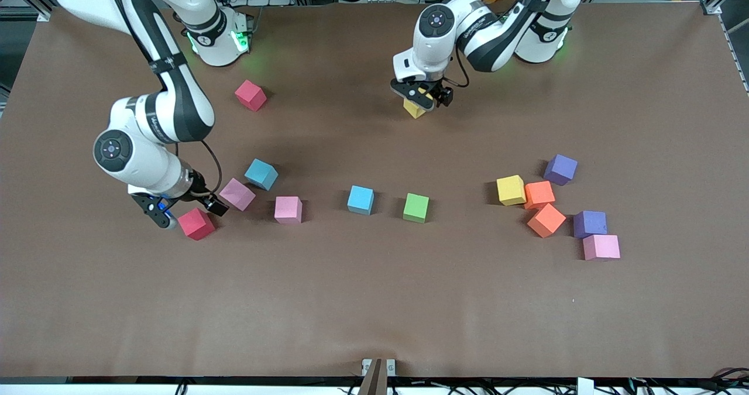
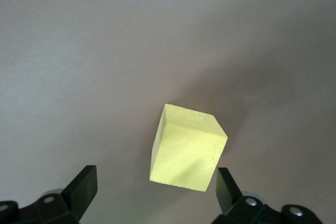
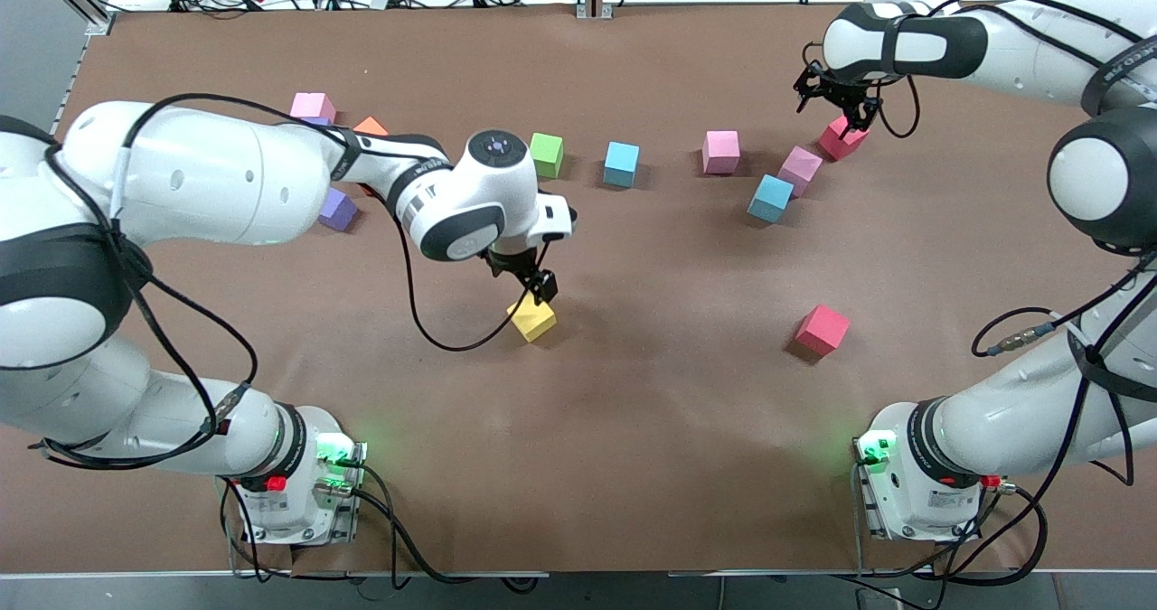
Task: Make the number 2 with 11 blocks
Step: 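Grasp the pink cube with the right gripper while the left grasps yellow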
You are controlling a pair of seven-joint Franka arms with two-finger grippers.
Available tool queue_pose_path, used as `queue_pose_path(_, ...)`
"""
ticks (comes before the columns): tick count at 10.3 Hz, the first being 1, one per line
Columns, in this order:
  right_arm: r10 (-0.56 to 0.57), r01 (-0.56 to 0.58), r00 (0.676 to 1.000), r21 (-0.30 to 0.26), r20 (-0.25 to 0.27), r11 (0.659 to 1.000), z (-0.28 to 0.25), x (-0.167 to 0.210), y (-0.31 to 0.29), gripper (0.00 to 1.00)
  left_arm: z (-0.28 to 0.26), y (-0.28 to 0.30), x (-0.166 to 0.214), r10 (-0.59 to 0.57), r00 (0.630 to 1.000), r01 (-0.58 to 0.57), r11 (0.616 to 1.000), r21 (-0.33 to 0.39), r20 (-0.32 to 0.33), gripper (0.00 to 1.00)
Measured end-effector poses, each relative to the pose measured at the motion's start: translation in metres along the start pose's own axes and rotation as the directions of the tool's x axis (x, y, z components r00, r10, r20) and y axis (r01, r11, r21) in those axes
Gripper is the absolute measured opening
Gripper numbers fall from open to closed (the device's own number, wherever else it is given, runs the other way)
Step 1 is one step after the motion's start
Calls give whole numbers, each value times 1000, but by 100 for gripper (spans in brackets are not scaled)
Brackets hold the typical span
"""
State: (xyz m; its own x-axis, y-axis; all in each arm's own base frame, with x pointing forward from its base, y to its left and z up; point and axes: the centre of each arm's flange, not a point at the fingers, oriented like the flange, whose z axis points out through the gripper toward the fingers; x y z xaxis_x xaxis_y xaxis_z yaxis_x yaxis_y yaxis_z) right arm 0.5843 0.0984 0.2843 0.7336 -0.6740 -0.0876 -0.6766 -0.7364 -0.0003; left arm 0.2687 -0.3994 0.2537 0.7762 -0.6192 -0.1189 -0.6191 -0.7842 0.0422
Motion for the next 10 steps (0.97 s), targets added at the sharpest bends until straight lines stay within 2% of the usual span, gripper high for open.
queue_pose_path(7,-16,16,1000,-24,15,1000,54,-10,-11,100,38,23,-1,104,995,-103,993,-53,2,100)
queue_pose_path(10,-27,28,999,-41,27,999,63,-19,-11,100,48,26,-2,144,989,-144,988,-49,9,98)
